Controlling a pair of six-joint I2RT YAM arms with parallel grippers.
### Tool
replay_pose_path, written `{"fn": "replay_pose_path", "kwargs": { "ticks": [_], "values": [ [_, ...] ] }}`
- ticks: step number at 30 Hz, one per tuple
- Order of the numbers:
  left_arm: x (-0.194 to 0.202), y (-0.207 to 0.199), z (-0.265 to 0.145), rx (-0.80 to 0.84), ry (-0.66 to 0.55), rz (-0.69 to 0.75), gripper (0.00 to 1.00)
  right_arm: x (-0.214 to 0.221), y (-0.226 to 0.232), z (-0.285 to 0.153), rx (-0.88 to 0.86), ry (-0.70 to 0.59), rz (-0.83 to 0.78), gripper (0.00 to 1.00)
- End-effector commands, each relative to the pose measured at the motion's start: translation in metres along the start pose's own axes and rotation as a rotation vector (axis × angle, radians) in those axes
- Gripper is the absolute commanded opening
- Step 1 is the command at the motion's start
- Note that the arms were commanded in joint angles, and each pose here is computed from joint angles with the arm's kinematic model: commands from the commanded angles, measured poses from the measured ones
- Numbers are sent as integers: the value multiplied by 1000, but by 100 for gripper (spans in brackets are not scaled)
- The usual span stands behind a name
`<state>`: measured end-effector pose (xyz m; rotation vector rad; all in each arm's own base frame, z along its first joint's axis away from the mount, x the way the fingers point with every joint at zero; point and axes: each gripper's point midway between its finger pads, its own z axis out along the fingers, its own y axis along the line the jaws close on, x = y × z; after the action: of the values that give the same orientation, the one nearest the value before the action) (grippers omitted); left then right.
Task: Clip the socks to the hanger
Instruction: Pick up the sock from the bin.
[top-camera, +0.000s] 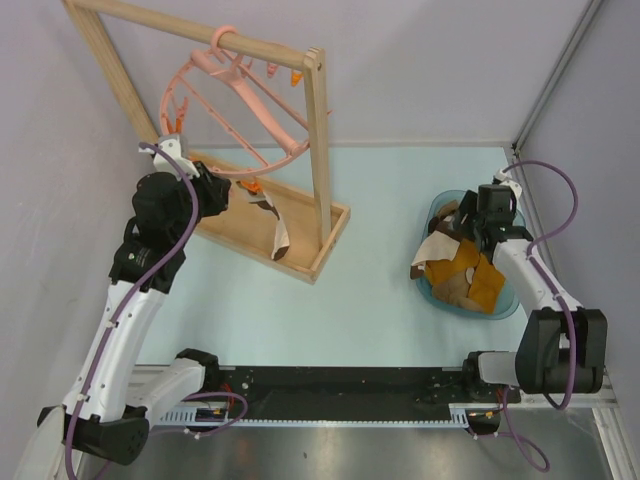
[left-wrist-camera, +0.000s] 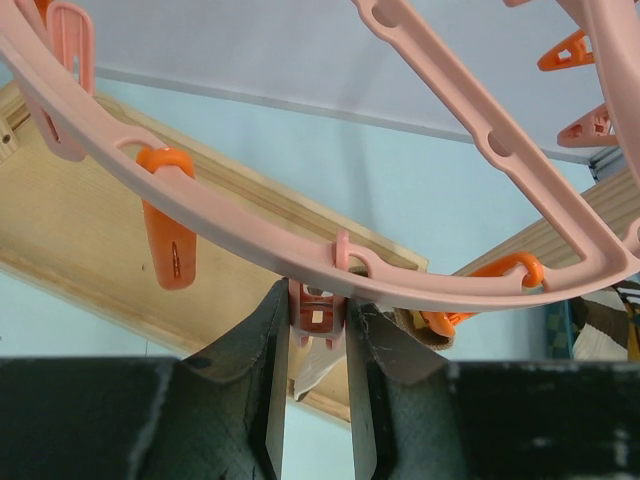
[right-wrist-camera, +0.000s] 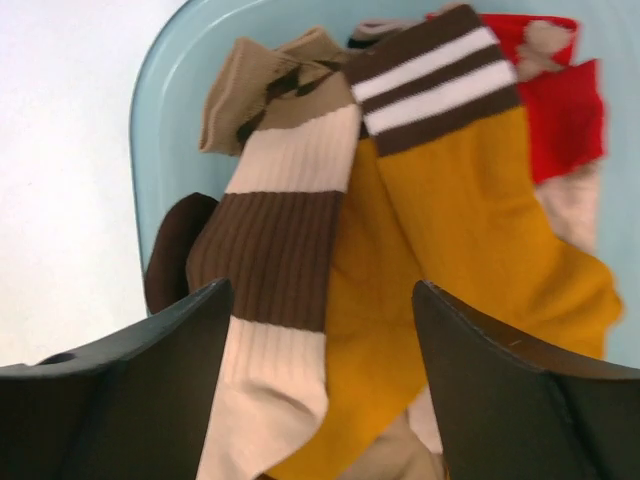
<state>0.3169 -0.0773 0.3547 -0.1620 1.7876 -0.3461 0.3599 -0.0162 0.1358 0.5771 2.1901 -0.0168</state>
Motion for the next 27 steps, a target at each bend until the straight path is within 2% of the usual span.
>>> {"fn": "replay_pose_path", "kwargs": {
  "ticks": [1,7,11,12,14,16,17,20,27],
  "values": [
    [-15,-6,-2,20,-30,-21,12,-16,18,13,-109,-35,54,75],
    [-14,-7,-2,22,-26,-21,12,-4,20,37,-148,26,108,67],
    [-16,-7,-4,20,-32,-17,12,-2,20,43,-150,33,114,56],
    [-16,-6,-4,19,-32,-15,11,-3,20,43,-150,31,112,47],
    [-16,-7,-3,20,-30,-15,12,-5,26,38,-188,31,109,38],
    [-15,-7,-2,21,-27,-18,12,-13,28,28,-205,7,97,26],
    [-14,-7,-2,23,-24,-16,11,-17,28,24,-208,-8,93,16],
    [-13,-7,-2,23,-23,-18,12,-31,27,6,-217,-58,79,0],
    [-16,-8,-3,27,-29,-20,11,-49,24,-41,-245,-131,103,0]
  ]
}}
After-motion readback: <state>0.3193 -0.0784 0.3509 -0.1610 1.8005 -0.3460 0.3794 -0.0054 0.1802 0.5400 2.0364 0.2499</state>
